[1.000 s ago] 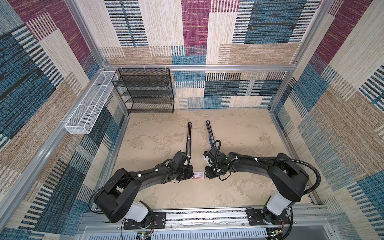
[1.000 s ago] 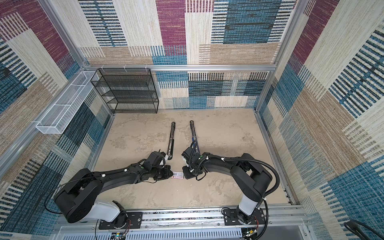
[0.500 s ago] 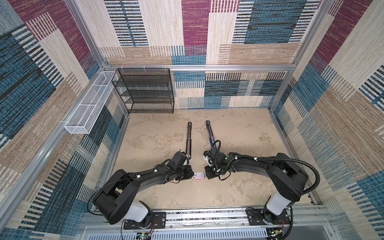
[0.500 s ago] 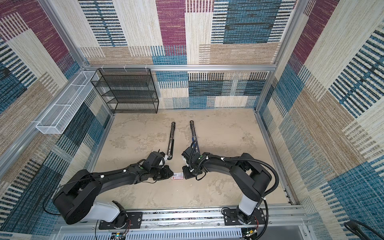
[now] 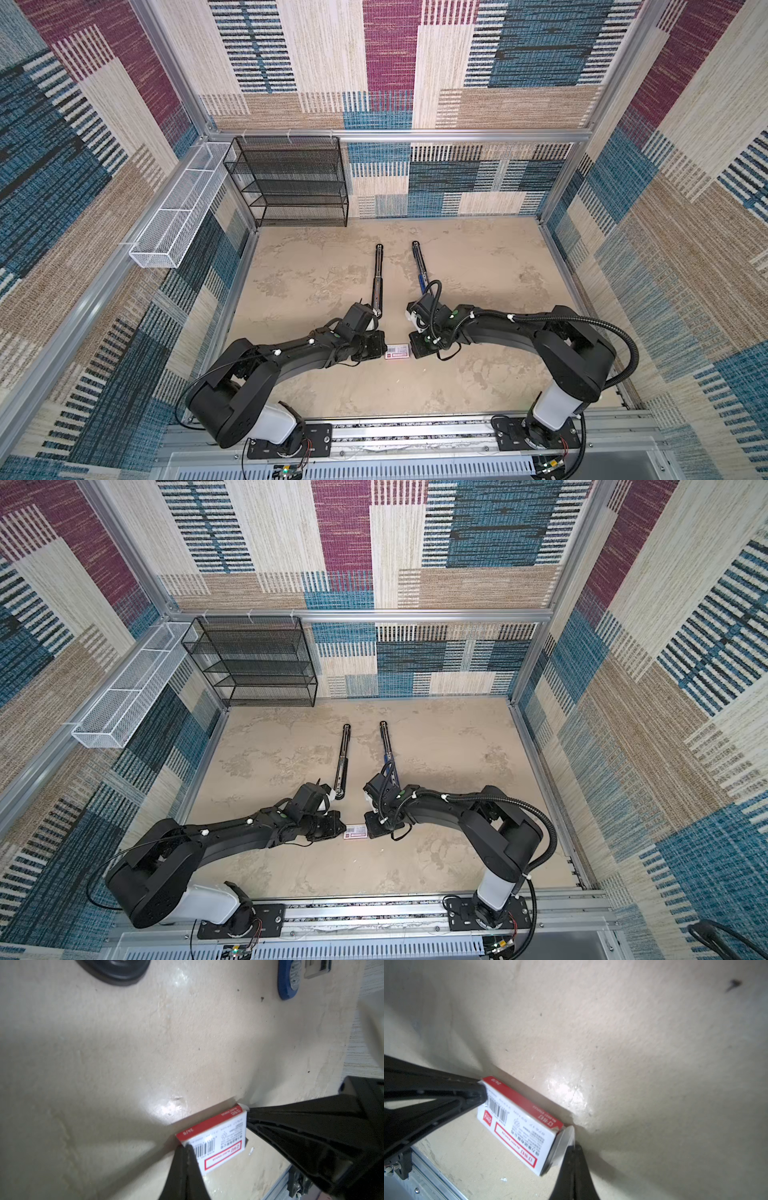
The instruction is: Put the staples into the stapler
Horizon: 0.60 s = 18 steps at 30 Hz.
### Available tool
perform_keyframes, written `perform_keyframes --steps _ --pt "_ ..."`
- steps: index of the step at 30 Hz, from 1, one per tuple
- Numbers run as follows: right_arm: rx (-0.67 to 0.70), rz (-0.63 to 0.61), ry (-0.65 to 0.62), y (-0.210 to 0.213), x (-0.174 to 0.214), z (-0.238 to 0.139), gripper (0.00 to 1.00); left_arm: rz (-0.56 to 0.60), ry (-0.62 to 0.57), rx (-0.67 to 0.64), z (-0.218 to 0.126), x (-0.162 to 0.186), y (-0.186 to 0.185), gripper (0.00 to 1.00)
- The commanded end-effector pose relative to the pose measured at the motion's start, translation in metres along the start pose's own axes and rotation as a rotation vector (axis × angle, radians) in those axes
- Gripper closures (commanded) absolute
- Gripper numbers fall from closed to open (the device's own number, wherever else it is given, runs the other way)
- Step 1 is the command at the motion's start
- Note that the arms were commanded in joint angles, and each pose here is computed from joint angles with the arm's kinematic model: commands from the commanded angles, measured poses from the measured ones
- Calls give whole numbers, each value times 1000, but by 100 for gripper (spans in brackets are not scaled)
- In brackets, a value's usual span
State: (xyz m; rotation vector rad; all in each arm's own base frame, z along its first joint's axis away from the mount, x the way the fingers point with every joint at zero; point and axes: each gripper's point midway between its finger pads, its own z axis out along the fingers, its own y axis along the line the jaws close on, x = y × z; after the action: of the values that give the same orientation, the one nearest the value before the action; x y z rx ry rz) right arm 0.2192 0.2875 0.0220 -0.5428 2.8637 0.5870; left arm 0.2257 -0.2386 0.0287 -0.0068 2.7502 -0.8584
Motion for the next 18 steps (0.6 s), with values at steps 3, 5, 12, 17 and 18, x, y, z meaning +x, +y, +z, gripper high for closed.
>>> perform_keyframes --steps 3,5,12,17,18 --pt "62 35 -20 -20 -1 -4 97 9 11 4 -1 2 0 100" --pt "69 43 -23 -25 0 -6 97 8 11 1 -1 3 1 100" --pt "79 51 -28 -32 1 -9 98 7 14 4 0 3 1 100" --pt "72 48 -43 -32 -3 -12 98 11 12 12 0 0 -2 96" --pt "68 48 -45 -31 -5 -12 98 11 13 16 0 0 -3 88"
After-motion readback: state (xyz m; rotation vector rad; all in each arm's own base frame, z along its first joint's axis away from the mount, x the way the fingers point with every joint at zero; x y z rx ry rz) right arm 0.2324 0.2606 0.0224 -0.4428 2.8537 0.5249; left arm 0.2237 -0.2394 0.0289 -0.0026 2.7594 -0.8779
